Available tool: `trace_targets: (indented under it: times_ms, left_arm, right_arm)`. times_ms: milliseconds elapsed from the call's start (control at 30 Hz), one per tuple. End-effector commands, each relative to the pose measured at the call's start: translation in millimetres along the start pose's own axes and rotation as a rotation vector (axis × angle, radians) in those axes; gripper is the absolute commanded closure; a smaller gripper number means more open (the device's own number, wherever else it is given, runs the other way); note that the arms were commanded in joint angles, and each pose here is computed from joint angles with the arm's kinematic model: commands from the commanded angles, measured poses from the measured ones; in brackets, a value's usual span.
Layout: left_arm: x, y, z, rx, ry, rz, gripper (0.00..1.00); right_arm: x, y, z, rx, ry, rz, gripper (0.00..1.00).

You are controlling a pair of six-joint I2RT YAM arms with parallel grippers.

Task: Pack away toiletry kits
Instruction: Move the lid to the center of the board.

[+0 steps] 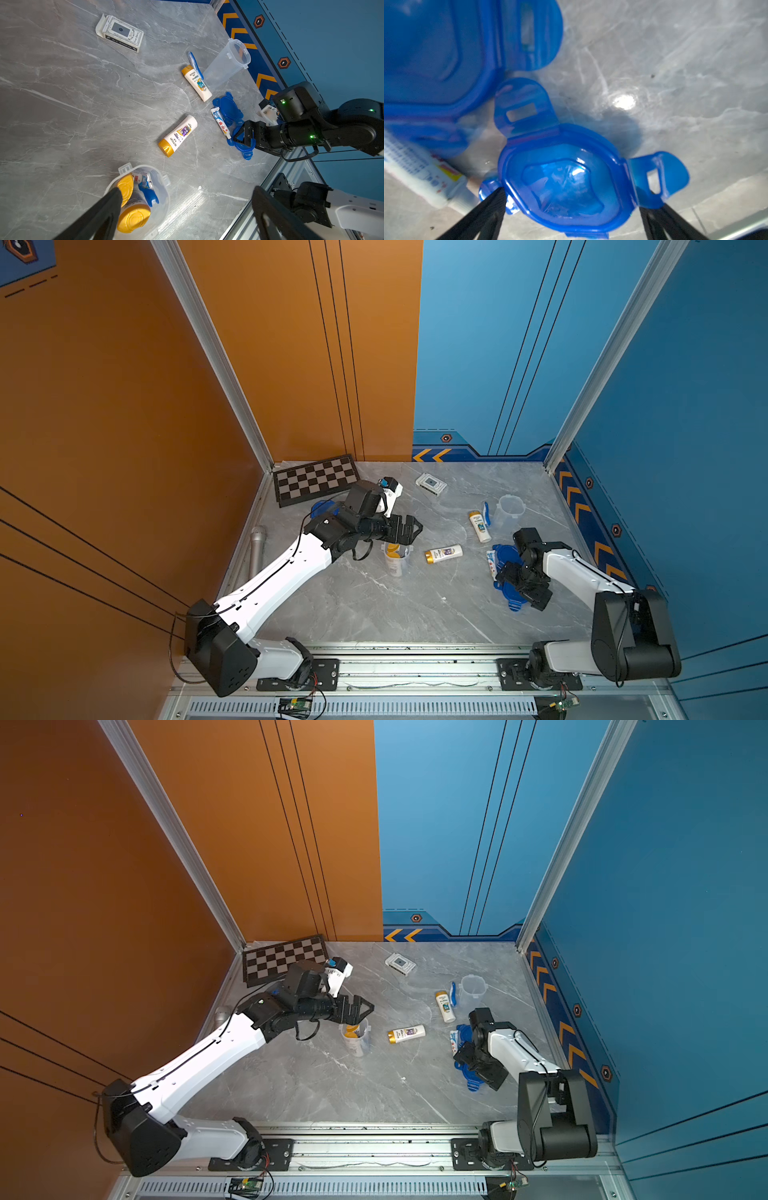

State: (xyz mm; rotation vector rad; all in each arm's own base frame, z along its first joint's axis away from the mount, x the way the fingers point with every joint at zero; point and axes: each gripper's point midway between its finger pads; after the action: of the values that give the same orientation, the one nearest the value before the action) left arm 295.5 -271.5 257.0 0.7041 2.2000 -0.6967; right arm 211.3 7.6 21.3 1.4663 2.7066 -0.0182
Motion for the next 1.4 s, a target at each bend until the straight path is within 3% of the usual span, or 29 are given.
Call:
trace_targets:
  times_ms: [0, 200, 400, 733, 933, 1033, 1133, 1267, 1367]
  left_arm:
    - [0.9, -4.7, -1.3, 0.031, -0.001, -0.001, 0.01]
    - [1.3, -0.9, 0.8, 0.01, 0.002, -0.008, 0.01]
    - [4.5, 1.2, 2.0, 0.004, 0.009, -0.026, 0.01]
    - [9.9, 1.6, 8.3, 0.0, 0.029, -0.05, 0.01]
    - [9.5, -1.4, 13.8, 0.0, 0.038, -0.048, 0.01]
    - [10.2, -2.9, 14.1, -0.001, 0.043, -0.048, 0.01]
    - [15.5, -3.0, 14.7, -0.005, 0.061, -0.045, 0.01]
    - [19.3, -3.1, 14.7, -0.004, 0.067, -0.042, 0.01]
    - [18.3, -4.1, 13.8, -0.002, 0.064, -0.04, 0.01]
  right_arm:
    - [8.8, -2.5, 13.0, 0.032, 0.008, 0.0, 0.01]
    - [33.1, 8.4, 18.5, 0.044, 0.038, -0.105, 0.06]
    - [67.6, 19.5, 22.2, 0.051, 0.095, -0.253, 0.26]
    - [104.3, 59.1, 2.6, -0.042, 0.15, -0.479, 0.39]
    - [108.6, 59.5, -10.7, -0.066, 0.158, -0.512, 0.44]
    - [106.3, 55.3, -23.6, -0.075, 0.152, -0.506, 0.38]
    - [100.6, 51.1, -39.7, -0.078, 0.121, -0.502, 0.18]
    - [89.9, 51.9, -53.5, -0.064, 0.07, -0.509, 0.0]
    - [79.1, 59.5, -56.6, -0.033, 0.025, -0.539, 0.0]
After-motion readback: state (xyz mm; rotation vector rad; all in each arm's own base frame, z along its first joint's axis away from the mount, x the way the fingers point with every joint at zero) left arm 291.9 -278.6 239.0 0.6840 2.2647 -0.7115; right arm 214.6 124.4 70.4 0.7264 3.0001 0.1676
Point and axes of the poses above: each gripper's point midway between its finger pads, its own z axis out along the fingers, its own y axis along the line the jaws close on, x = y × z, and after that the axes turned 15 degrees about z, right-handed
